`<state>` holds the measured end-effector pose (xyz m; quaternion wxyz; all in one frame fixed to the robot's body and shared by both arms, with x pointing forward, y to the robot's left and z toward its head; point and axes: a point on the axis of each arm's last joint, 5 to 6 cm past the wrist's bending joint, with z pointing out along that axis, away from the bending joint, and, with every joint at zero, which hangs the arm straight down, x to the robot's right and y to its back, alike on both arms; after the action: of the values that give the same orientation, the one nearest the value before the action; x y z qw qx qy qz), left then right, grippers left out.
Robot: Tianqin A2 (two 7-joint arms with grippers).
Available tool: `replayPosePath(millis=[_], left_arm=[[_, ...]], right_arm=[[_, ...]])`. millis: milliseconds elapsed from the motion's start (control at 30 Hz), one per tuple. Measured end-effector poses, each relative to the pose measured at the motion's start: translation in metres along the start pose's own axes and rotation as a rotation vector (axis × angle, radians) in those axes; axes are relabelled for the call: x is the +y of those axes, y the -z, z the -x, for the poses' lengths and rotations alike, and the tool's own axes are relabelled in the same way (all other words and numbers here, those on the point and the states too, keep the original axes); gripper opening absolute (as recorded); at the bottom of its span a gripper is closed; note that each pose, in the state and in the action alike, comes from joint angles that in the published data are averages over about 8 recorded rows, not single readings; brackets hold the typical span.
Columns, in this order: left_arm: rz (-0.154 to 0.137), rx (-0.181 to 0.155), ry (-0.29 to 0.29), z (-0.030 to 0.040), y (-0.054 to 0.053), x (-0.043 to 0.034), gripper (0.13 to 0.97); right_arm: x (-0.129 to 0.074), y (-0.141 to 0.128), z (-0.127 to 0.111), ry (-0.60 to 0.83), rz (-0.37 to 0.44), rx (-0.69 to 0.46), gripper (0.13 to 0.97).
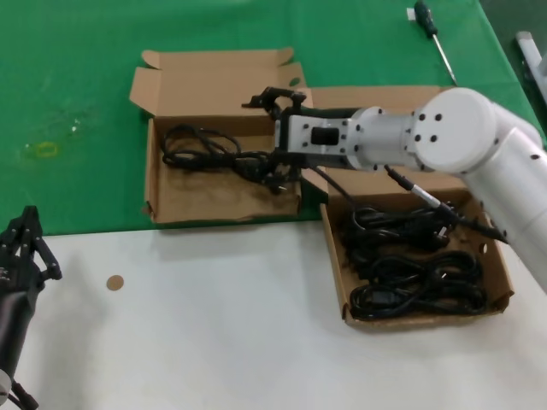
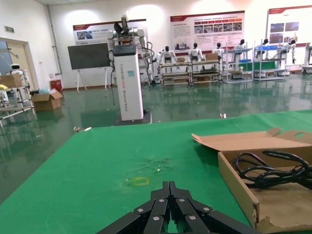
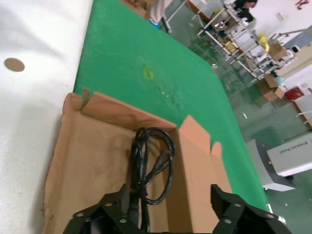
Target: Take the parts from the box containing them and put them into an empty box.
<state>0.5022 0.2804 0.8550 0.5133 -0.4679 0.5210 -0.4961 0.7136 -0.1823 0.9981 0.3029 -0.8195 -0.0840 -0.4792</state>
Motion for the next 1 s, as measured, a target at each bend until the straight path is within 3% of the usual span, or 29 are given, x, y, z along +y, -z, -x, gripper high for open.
replayPosePath(millis=[267, 567, 800, 1000], left_arm=[[0.0, 0.0, 0.0, 0.0, 0.0, 0.0, 0.155], [0.0, 0.0, 0.0, 0.0, 0.0, 0.0, 0.198], [0.0, 0.0, 0.0, 0.0, 0.0, 0.0, 0.222], [0.0, 0.0, 0.0, 0.0, 0.0, 0.0, 0.325]], right_arm=[[0.0, 0.006, -0.001, -0.014, -0.005, 0.012, 0.652], [0.003, 0.008, 0.016, -0.092, -0.036, 0.057, 0.829], [0.006, 0.012, 0.038, -0.195, -0.067, 0.118, 0.868], [0.01, 0.019, 0.057, -0.289, -0.087, 0.174, 0.933]])
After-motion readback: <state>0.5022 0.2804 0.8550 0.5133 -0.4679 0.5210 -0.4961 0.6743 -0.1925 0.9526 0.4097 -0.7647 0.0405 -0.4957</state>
